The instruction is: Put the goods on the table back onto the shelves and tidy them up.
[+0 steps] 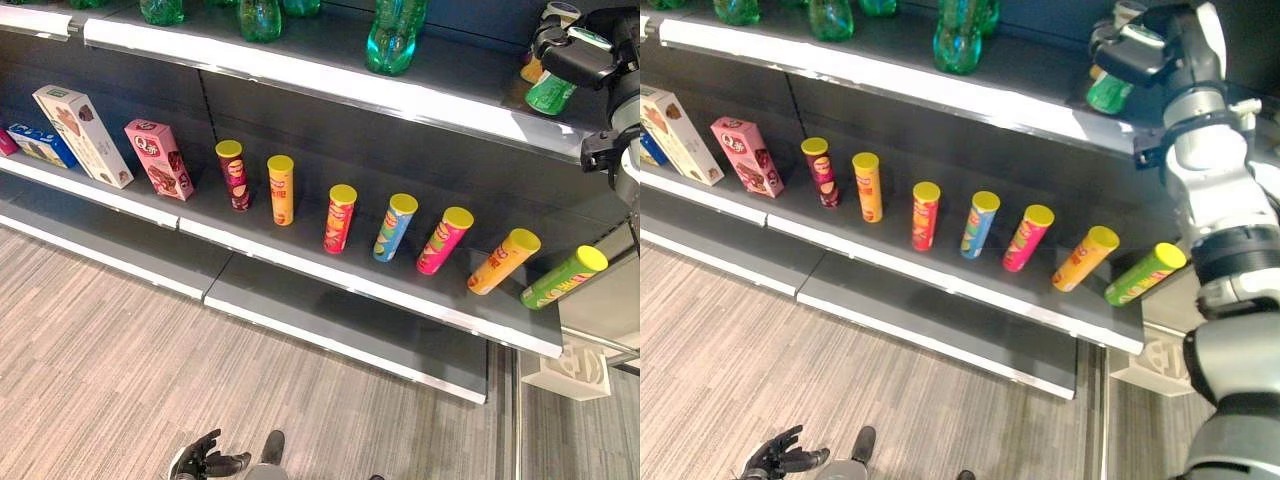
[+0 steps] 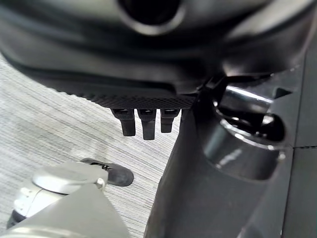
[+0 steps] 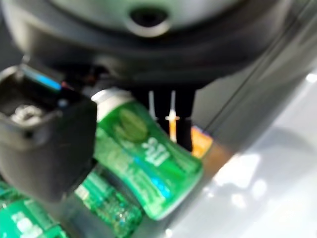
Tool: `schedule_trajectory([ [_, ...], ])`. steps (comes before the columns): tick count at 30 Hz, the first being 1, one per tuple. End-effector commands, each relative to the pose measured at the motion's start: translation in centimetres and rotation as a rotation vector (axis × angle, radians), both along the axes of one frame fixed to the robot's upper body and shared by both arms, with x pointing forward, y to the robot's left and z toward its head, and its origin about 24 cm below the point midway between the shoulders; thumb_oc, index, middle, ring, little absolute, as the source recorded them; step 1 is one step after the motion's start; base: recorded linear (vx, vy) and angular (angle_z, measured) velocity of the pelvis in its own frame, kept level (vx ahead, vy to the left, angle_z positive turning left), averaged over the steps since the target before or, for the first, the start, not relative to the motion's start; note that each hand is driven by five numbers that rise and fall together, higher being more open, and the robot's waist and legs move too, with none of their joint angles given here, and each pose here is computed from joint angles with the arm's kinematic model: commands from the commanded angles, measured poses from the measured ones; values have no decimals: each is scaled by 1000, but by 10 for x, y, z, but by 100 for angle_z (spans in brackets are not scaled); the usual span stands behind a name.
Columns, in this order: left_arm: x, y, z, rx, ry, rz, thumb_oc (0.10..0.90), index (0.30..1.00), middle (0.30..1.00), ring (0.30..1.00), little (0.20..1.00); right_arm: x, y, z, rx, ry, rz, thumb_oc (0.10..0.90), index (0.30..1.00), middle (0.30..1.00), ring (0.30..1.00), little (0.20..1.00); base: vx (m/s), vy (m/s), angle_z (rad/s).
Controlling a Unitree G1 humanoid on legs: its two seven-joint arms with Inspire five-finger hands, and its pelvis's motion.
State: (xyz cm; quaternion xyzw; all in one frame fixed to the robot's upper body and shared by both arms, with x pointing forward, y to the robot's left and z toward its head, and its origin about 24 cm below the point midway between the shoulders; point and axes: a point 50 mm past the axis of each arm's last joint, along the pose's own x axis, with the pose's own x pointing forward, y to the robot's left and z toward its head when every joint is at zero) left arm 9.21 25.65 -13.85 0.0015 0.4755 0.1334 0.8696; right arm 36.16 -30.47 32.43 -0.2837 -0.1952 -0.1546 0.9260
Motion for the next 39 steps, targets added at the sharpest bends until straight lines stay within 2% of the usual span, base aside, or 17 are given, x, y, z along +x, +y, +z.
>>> schedule_trajectory([
  [1, 13, 13, 9, 60, -47, -43, 800, 900, 900, 900, 900, -19, 11, 66, -50, -219, 39, 400, 300, 300, 300, 300, 10, -11, 6],
  [5, 13, 13, 9, 60, -47, -43, 800, 900, 900, 900, 900, -19, 11, 66, -50, -219, 39, 400, 300, 300, 300, 300, 1, -2, 3],
  [15, 15, 14, 9, 73, -49, -28, 800, 900, 900, 900, 900, -17, -3, 70, -225, -157, -159, 400, 300, 300, 300, 300, 0, 0, 0],
  [35, 12, 15, 8, 76, -45, -13, 800, 900, 900, 900, 900, -8, -3, 54, -168, -119, -155, 400, 300, 300, 300, 300, 0, 0, 0],
  [37, 13, 15, 9, 76, -51, -13, 800, 900, 900, 900, 900, -8, -4, 53, -160, -122, -159, 800, 900, 900, 900, 900, 0, 0, 0],
  [39, 13, 15, 9, 76, -52, -13, 800, 900, 900, 900, 900, -8, -3, 53, -158, -124, -157, 800, 900, 900, 900, 900, 0, 0, 0],
])
